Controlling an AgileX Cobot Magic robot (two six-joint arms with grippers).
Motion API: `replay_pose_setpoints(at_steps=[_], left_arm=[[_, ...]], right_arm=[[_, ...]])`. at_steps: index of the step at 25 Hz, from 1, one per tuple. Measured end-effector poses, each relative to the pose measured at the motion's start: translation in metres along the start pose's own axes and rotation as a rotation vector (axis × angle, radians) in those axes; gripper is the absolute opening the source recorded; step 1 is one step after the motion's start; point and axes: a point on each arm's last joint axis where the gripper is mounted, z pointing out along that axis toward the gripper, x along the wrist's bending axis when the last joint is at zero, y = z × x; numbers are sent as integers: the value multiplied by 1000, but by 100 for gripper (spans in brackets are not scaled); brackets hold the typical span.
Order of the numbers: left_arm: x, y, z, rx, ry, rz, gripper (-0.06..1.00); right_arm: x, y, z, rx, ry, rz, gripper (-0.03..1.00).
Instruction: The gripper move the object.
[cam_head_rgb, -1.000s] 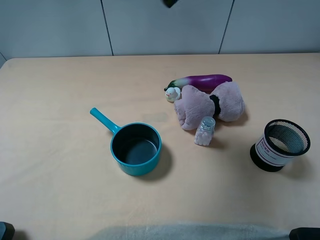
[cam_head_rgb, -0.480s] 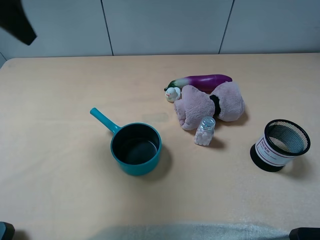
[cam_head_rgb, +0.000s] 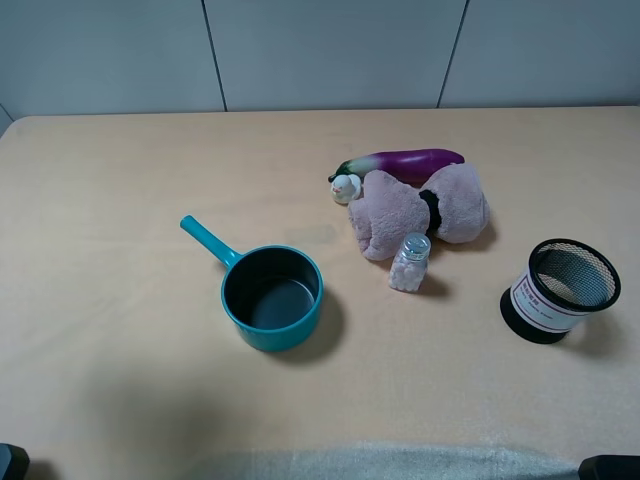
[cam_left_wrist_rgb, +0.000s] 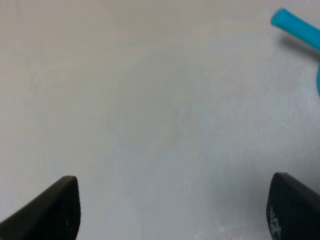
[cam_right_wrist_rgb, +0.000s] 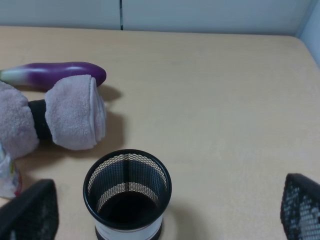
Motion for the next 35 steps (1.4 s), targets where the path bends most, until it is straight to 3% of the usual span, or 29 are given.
replay_pose_setpoints(at_steps=[13,35], left_arm=[[-23,-95,11,-155,-82,69,75],[-27,-139,16,-426,-9,99,75]], right_arm=[[0,0,0,0,0,0,67],[0,0,0,2,0,0,67]])
